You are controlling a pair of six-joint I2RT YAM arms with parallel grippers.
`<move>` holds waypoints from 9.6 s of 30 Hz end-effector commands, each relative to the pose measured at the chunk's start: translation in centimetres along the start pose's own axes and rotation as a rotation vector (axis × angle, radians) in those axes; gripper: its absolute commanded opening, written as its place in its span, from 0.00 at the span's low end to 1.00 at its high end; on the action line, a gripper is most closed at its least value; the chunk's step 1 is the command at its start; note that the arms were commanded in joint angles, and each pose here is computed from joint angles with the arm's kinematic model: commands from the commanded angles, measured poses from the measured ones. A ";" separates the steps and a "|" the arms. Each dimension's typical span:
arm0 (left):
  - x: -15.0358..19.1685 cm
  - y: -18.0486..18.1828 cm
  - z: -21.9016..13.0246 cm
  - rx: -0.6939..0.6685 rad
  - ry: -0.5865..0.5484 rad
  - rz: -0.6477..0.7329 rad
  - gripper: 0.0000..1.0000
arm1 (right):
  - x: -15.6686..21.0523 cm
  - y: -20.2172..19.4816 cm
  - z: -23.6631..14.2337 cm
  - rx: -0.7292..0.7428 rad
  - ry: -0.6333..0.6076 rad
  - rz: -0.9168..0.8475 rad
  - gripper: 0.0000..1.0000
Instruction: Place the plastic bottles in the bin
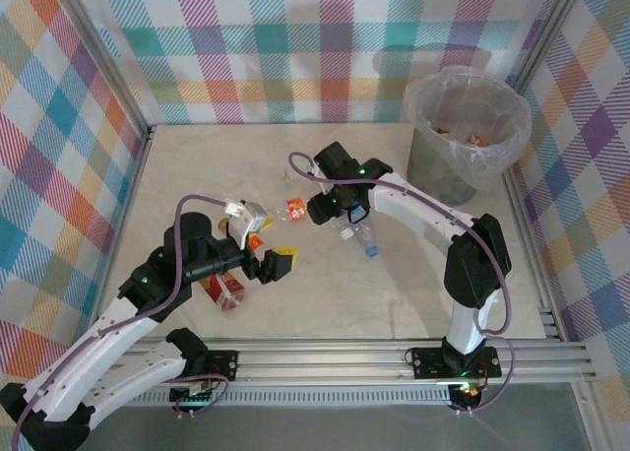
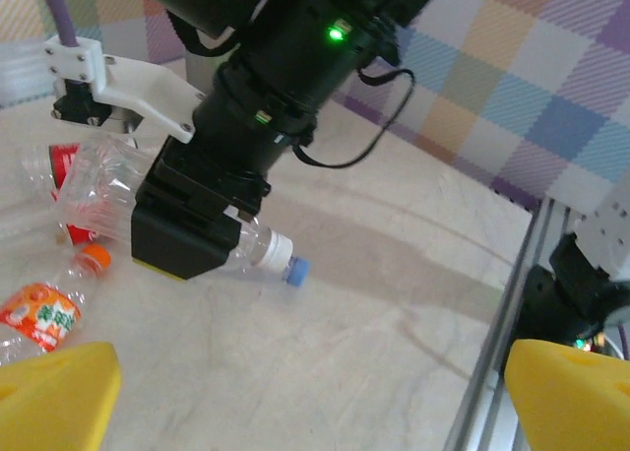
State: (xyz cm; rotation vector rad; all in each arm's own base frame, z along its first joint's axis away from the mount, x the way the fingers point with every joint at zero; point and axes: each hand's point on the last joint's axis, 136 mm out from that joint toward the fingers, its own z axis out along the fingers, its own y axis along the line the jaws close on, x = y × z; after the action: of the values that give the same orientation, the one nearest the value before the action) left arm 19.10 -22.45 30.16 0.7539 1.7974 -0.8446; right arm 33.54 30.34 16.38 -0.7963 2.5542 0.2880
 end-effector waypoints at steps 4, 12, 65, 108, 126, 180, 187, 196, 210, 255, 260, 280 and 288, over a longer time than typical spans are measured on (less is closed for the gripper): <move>-4.9 -0.6 1.3 0.033 -0.144 -0.007 1.00 | -3.4 -0.7 -6.7 0.016 -0.153 0.055 0.62; -9.7 -1.0 3.1 0.075 -0.243 -0.021 1.00 | -6.2 -3.4 -12.7 0.064 -0.300 0.112 0.63; -7.7 -1.9 7.6 0.207 -0.098 0.024 1.00 | -1.8 -39.4 -19.1 0.481 -0.371 1.002 0.64; -7.3 -2.1 6.8 0.194 -0.077 0.124 1.00 | -6.1 -31.1 -22.4 0.105 -0.573 0.826 0.91; -6.0 0.3 2.9 -0.021 0.047 0.148 1.00 | -5.5 -11.0 -21.0 -0.146 -0.484 0.259 0.92; 13.1 22.6 14.8 -0.425 1.023 0.061 0.95 | 6.7 0.3 -22.3 -0.404 -0.497 0.218 1.00; 14.1 24.6 15.7 -0.459 1.029 0.073 0.97 | 6.7 0.3 -22.0 -0.410 -0.497 0.236 1.00; 15.7 23.3 16.4 -0.377 1.055 0.003 0.88 | 6.8 0.1 -21.6 -0.404 -0.485 0.252 1.00; 17.4 20.3 15.4 -0.335 1.101 -0.081 0.66 | 6.8 0.0 -21.3 -0.399 -0.477 0.264 1.00; -1.3 -3.0 13.2 0.337 0.178 -0.466 0.50 | 0.3 0.5 -15.6 -0.648 -0.470 0.629 0.78; -1.1 -3.5 13.2 0.349 0.184 -0.457 0.50 | 0.5 0.4 -15.5 -0.643 -0.465 0.630 0.70; -3.3 -2.9 10.0 0.247 0.113 -0.288 1.00 | 0.7 -1.7 -19.6 -0.465 -0.557 0.568 0.54; -4.8 -3.8 5.1 0.210 0.107 -0.107 1.00 | 0.3 -5.5 -24.2 -0.189 -0.656 0.492 0.54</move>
State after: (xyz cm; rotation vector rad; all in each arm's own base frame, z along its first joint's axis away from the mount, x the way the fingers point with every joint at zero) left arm 21.58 -30.53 32.65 0.7616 1.9190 -1.1831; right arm 27.73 20.49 35.78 -0.0630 2.0896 0.9922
